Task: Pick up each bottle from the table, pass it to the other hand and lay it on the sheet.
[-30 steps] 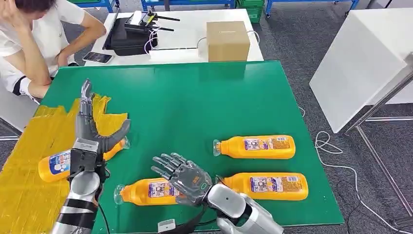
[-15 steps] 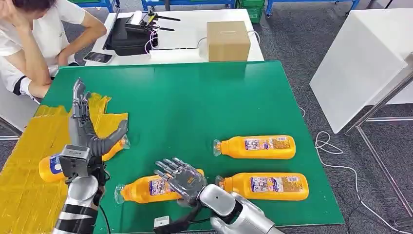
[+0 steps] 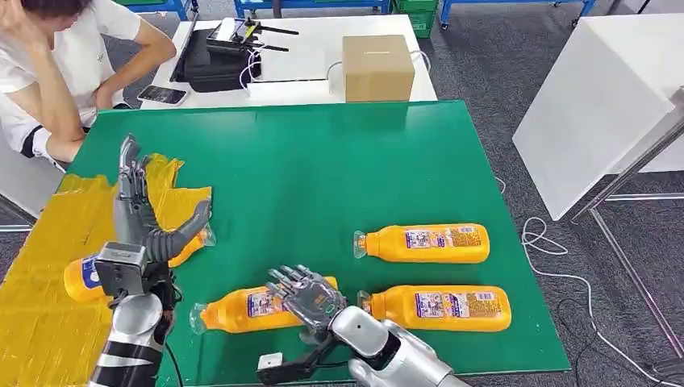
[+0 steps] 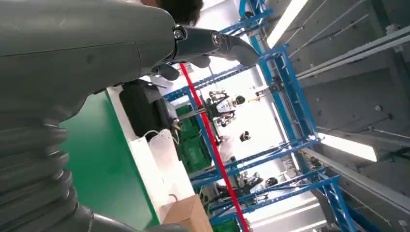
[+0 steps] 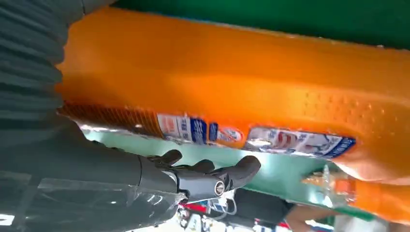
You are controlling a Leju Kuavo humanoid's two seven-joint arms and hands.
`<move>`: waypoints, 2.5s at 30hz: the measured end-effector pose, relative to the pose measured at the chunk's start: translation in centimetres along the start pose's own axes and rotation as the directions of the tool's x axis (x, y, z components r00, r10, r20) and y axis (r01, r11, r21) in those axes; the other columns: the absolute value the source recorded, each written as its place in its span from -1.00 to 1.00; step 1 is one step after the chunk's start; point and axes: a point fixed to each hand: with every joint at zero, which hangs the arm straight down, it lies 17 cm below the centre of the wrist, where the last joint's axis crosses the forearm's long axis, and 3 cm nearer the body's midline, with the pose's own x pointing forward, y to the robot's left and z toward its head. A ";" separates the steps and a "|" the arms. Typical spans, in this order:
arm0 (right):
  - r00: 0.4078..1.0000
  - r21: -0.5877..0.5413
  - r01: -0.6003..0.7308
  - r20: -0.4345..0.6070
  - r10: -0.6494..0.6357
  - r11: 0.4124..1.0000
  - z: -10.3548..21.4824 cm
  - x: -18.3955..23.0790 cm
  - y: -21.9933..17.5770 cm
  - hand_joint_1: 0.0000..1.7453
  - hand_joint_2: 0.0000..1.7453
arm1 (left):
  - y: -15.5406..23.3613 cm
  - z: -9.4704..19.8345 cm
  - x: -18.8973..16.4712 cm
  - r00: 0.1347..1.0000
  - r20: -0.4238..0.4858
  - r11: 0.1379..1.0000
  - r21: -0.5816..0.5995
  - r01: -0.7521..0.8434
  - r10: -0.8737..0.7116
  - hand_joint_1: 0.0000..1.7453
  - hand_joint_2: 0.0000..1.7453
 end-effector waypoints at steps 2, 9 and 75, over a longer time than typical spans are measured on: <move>1.000 0.002 -0.002 -0.012 0.002 1.000 0.0 -0.3 0.1 -1.00 1.00 | 0.0 0.1 0.1 1.000 0.000 1.000 0.000 -0.001 0.001 -1.00 1.00; 0.993 -0.030 -0.032 -0.112 0.029 0.999 0.0 -2.4 -0.4 -1.00 1.00 | 0.2 0.3 0.0 1.000 -0.013 1.000 0.004 -0.012 0.012 -1.00 1.00; 0.977 0.113 0.024 -0.213 0.001 0.993 -1.3 -6.8 1.8 1.00 1.00 | 0.1 -0.2 2.8 0.989 0.049 0.990 0.020 -0.141 0.140 -1.00 1.00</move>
